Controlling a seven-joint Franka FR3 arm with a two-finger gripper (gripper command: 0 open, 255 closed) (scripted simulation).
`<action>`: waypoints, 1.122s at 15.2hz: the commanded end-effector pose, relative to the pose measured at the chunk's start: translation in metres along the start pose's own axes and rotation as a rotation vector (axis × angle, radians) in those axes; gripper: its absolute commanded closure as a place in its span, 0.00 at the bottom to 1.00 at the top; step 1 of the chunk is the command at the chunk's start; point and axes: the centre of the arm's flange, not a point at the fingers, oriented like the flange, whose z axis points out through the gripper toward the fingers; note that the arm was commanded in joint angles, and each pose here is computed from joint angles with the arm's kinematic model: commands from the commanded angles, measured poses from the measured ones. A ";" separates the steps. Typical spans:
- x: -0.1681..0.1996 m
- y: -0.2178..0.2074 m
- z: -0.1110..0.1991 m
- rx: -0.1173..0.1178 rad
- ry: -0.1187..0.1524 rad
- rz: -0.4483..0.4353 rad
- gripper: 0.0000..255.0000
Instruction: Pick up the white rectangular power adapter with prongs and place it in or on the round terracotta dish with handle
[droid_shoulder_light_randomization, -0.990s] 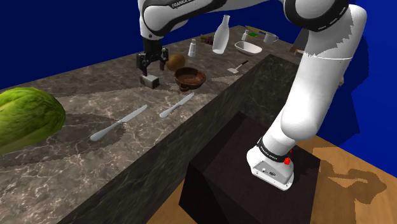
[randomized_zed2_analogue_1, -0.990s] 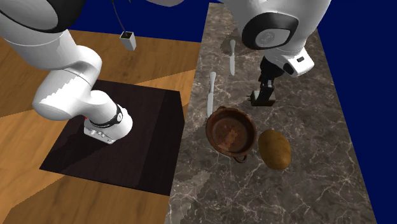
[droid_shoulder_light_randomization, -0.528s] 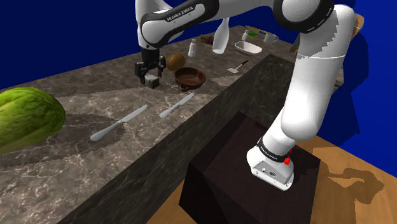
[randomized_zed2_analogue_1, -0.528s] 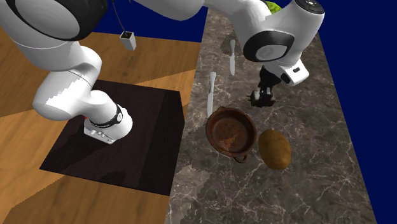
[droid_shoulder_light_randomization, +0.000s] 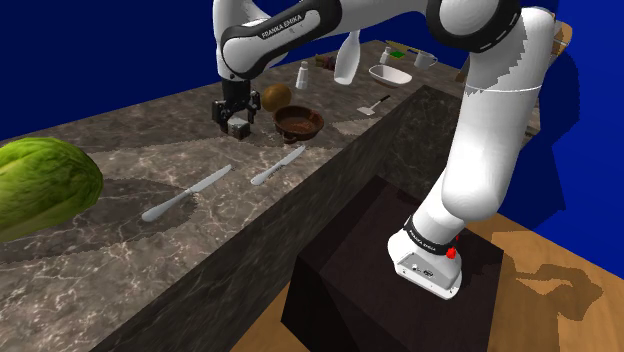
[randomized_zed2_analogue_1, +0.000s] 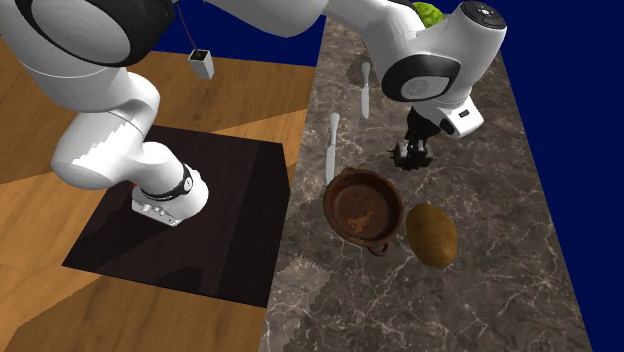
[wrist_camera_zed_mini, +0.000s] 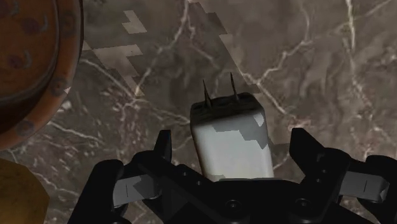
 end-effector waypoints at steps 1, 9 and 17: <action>0.000 0.000 0.000 0.000 0.000 0.000 1.00; -0.001 0.000 0.000 0.000 0.000 0.000 1.00; 0.000 0.001 -0.037 0.000 0.000 0.000 1.00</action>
